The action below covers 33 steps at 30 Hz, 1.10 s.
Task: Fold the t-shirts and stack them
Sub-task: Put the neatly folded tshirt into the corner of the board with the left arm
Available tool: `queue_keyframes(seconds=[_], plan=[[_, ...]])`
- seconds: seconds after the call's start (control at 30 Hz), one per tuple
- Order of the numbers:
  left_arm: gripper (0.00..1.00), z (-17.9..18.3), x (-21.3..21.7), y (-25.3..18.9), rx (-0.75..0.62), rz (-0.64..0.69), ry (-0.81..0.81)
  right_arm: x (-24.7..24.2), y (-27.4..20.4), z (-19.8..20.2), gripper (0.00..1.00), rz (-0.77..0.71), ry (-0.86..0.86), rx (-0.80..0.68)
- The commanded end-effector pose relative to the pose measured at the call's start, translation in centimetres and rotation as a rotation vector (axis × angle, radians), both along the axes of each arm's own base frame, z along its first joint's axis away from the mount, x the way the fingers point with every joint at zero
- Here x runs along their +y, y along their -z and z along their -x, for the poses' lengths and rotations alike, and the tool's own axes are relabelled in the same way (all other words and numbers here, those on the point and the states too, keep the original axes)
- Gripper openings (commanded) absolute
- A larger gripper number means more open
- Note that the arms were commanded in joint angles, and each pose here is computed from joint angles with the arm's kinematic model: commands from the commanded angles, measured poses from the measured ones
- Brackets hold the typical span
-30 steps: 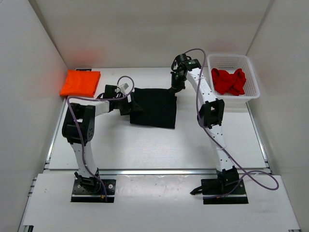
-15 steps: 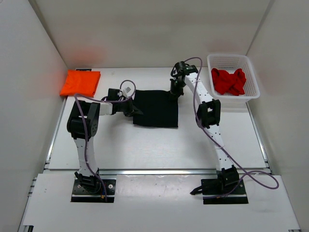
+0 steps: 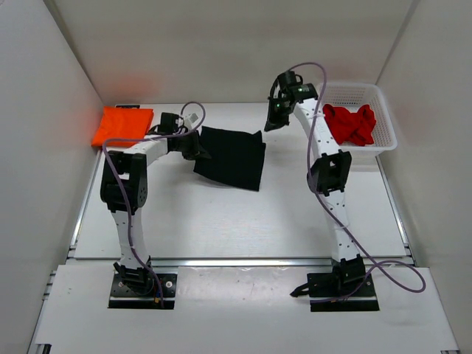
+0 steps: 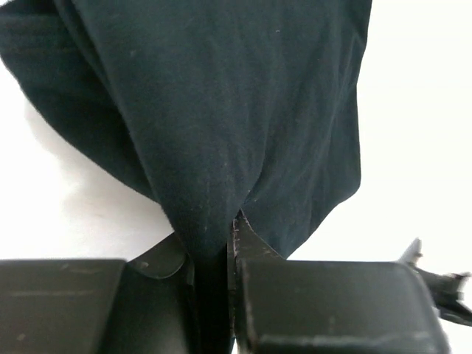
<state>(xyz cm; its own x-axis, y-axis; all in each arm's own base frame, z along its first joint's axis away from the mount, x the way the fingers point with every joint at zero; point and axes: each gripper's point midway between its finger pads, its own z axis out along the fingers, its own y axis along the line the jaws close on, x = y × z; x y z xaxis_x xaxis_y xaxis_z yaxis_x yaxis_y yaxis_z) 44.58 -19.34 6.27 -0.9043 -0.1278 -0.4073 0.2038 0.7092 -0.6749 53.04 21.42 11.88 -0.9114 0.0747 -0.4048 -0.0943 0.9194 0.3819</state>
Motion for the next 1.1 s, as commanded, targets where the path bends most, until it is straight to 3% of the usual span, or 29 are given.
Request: queue_keyframes(seconds=[0.0, 0.27, 0.4, 0.6, 0.87, 1.07], plan=[[0.00, -1.4, 2.8, -3.4, -0.165, -0.190, 0.055, -2.6, -10.4, 0.1, 0.00, 0.067, 0.023, -0.239], [0.00, -4.0, 8.5, -5.3, -0.272, -0.444, 0.051, -4.1, -15.3, 1.9, 0.00, 0.080, 0.048, -0.311], [0.00, -6.3, 12.1, -7.9, -0.437, -0.703, 0.062, -4.2, -16.2, 2.5, 0.00, 0.088, 0.045, -0.321], [0.00, -8.8, 17.9, -10.6, -0.535, -0.974, -0.032, -3.6, -16.3, 3.0, 0.00, 0.092, 0.031, -0.320], [0.00, -10.4, 23.0, -14.3, -0.633, -1.226, -0.151, -3.9, -16.5, 3.4, 0.00, 0.091, 0.028, -0.314], [0.00, -11.7, 26.5, -17.9, -0.703, -1.324, -0.296, -3.2, -15.9, 3.5, 0.00, 0.090, 0.008, -0.301]])
